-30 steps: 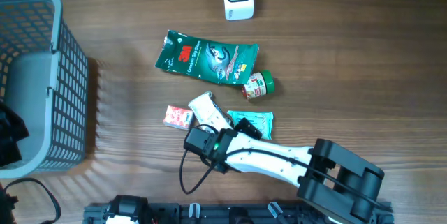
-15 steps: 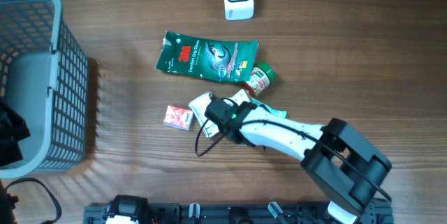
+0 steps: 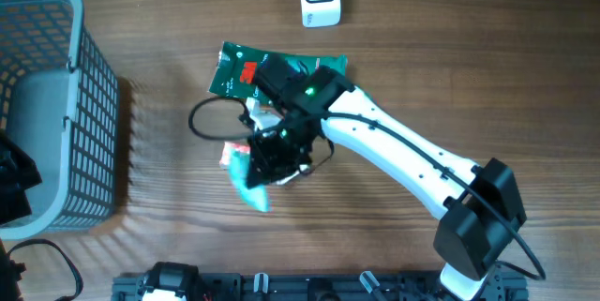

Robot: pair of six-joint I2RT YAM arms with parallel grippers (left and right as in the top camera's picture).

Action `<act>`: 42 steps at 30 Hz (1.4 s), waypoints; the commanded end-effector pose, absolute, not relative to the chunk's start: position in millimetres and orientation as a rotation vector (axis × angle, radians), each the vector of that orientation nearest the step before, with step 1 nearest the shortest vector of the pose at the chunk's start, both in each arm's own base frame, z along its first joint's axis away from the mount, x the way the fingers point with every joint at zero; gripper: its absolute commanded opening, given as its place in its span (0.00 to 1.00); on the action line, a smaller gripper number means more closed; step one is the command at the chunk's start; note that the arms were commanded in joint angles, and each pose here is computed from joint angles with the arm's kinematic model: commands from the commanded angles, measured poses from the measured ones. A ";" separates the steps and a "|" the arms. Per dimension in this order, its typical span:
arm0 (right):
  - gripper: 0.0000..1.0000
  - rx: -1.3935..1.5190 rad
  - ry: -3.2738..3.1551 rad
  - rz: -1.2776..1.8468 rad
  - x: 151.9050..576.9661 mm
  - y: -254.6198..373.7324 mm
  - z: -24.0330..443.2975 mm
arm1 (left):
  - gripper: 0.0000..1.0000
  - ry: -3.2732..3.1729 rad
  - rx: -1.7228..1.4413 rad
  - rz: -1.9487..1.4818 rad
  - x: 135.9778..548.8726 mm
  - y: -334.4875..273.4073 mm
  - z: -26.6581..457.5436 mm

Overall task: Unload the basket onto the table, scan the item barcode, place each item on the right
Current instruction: 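Hold the wipes pack in front of the scanner with the right gripper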

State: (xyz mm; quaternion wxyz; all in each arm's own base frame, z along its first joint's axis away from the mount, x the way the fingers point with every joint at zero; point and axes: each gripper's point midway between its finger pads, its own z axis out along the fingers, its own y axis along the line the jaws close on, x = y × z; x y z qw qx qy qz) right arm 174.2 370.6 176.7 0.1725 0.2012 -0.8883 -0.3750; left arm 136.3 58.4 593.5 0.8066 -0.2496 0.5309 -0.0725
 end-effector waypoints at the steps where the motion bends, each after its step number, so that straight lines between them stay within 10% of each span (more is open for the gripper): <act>1: 0.04 0.445 -2.096 -1.426 154.9 397.9 257.9 | 1.00 1.135 -0.538 -0.160 137.6 58.2 593.4; 17: 0.04 0.188 -2.300 -1.881 327.8 288.1 208.9 | 1.00 1.138 -0.538 -0.160 137.8 58.1 592.8; 29: 0.04 0.608 -2.020 -2.199 304.1 285.1 246.4 | 1.00 1.079 -0.580 -0.136 126.5 68.2 600.5; 42: 0.04 0.614 -2.046 -2.200 303.2 283.8 241.7 | 1.00 0.583 -0.372 -0.386 -119.9 69.9 564.3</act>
